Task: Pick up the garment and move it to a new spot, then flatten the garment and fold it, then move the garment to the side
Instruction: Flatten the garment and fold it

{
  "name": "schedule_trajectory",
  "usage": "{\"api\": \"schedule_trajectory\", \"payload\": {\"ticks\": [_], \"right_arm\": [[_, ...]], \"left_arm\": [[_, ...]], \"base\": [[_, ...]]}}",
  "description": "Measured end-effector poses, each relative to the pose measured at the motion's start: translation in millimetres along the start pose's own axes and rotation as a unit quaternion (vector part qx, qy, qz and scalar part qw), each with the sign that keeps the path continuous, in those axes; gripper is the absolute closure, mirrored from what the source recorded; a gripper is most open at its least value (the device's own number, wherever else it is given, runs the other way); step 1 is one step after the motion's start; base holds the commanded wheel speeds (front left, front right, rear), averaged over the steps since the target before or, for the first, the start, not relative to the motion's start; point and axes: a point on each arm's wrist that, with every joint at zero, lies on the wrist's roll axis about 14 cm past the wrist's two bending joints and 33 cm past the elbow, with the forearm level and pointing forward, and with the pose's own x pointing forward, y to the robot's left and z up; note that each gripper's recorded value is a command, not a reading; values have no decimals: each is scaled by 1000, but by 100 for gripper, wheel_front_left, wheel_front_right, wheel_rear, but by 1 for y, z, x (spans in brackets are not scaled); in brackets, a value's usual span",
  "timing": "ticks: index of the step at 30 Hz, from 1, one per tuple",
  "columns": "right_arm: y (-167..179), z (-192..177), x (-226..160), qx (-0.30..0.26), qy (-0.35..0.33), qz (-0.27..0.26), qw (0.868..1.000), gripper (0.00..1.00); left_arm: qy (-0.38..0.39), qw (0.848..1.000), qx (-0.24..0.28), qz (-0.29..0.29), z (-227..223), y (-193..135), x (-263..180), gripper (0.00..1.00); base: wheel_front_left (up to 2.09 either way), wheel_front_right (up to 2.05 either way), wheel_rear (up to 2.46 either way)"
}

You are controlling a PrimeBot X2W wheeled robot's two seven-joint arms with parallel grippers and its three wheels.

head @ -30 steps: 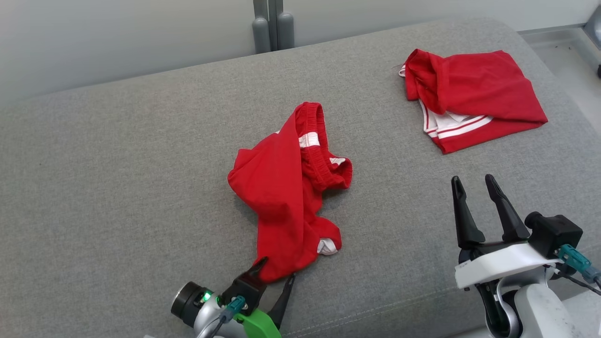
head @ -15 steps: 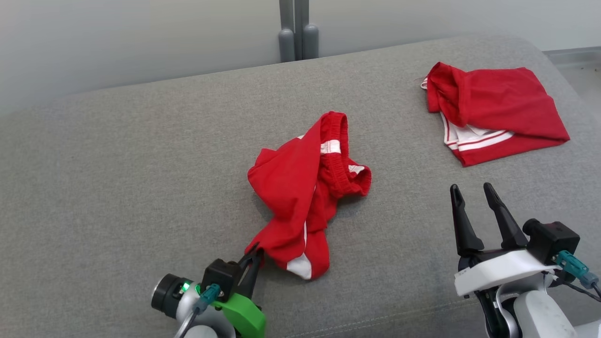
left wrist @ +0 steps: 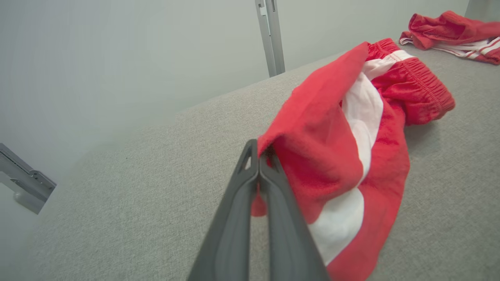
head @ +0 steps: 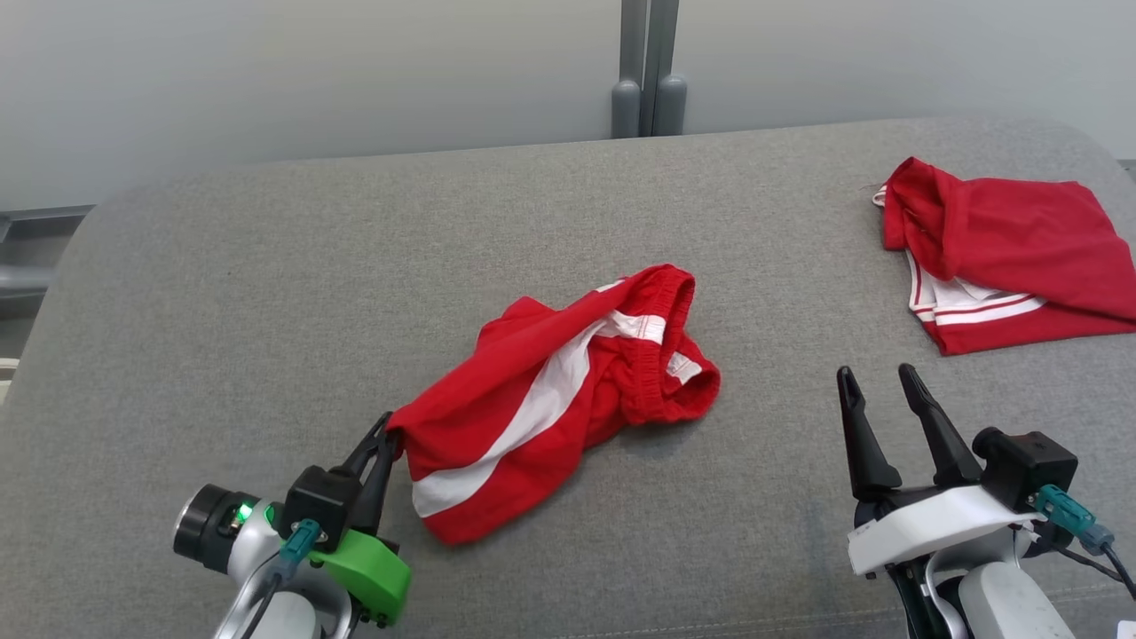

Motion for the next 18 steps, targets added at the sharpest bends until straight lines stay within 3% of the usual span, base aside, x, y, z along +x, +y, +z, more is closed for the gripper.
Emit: {"api": "schedule_trajectory", "payload": {"ticks": [7, 11, 13, 16, 17, 18], "right_arm": [[-4, -3, -3, 1, 6, -6, 1000, 0], [-7, -5, -4, 1, 10, -9, 1000, 0], [-7, -6, -4, 1, 11, -9, 1000, 0], [-10, -6, -5, 0, 11, -12, 1000, 0], [-11, -6, -5, -1, 12, -13, 1000, 0], [-11, -6, -5, -2, 12, -13, 1000, 0]], "left_arm": [[6, 1000, 15, 8, -3, 13, 0, 100], [51, 999, 4, 6, -31, 10, -3, 100], [58, 998, 4, 5, -35, 10, -3, 89], [52, 999, -3, 14, -31, 11, 4, 91], [51, 999, -5, 19, -30, 13, 5, 82], [51, 998, -6, 24, -30, 14, 5, 4]], "base": [[0, 0, 0], [0, 0, 0], [0, 0, 0], [0, 0, 0], [0, 0, 0], [0, 0, 0]]}}
